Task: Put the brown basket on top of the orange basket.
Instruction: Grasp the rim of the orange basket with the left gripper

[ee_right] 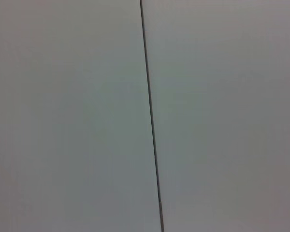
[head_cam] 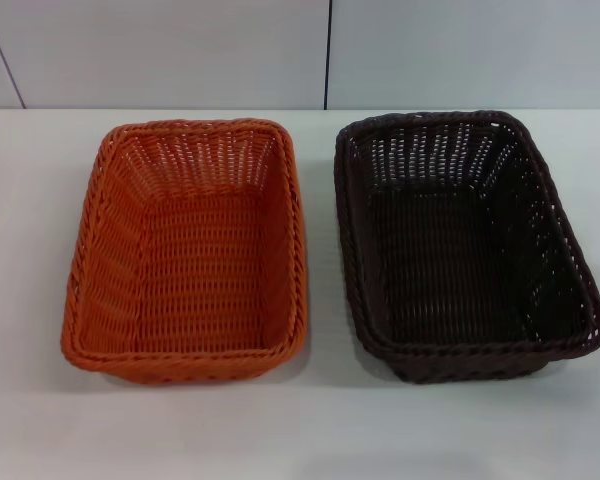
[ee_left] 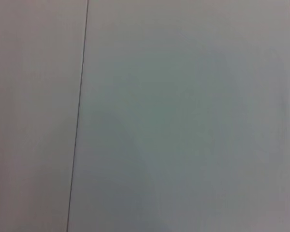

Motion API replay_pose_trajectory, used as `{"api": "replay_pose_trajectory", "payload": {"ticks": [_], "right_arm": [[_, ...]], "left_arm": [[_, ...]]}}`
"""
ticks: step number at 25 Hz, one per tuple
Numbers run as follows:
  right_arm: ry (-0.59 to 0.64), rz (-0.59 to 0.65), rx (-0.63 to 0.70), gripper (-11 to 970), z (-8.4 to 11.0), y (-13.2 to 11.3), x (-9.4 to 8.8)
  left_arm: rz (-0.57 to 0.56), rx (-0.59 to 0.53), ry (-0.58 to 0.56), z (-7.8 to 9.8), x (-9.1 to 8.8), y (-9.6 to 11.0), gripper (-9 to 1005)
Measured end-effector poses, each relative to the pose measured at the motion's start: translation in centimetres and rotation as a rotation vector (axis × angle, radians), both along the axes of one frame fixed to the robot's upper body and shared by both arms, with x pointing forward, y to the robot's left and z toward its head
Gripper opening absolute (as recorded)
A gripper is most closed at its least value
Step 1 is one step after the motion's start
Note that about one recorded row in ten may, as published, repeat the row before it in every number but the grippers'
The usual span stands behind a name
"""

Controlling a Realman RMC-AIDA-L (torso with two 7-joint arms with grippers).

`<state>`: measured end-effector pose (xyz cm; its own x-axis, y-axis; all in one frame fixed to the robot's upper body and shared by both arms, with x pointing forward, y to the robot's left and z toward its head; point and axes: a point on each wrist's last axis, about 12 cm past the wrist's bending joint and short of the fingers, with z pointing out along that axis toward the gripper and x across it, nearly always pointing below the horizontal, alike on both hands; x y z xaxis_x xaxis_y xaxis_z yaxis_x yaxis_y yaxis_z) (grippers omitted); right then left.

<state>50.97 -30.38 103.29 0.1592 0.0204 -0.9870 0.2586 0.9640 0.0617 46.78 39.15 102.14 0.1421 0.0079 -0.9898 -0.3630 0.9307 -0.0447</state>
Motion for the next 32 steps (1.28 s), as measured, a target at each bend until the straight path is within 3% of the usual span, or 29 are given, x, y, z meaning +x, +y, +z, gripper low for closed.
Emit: {"api": "replay_pose_trajectory", "payload": {"ticks": [10,17,22,30,32], "right_arm": [[-0.002,0.000,-0.002,793,0.1,-0.1,0.1],[0.012,0.010,0.002,793,0.0,0.1,0.4],[0.015,0.013,0.004,793,0.0,0.2,0.4],[0.020,0.018,0.008,794,-0.1,0.4,0.4],[0.029,0.019,0.010,794,-0.2,0.4,0.4]], "left_arm": [[-0.013,0.002,0.014,-0.1,0.0,-0.1,785],[-0.158,0.000,0.083,0.2,2.5,-1.4,785],[-0.282,0.008,0.088,3.4,4.4,-2.0,785],[-0.309,-0.023,0.415,10.5,6.6,-3.4,785],[-0.309,-0.023,0.415,10.5,6.6,-3.4,785]]}}
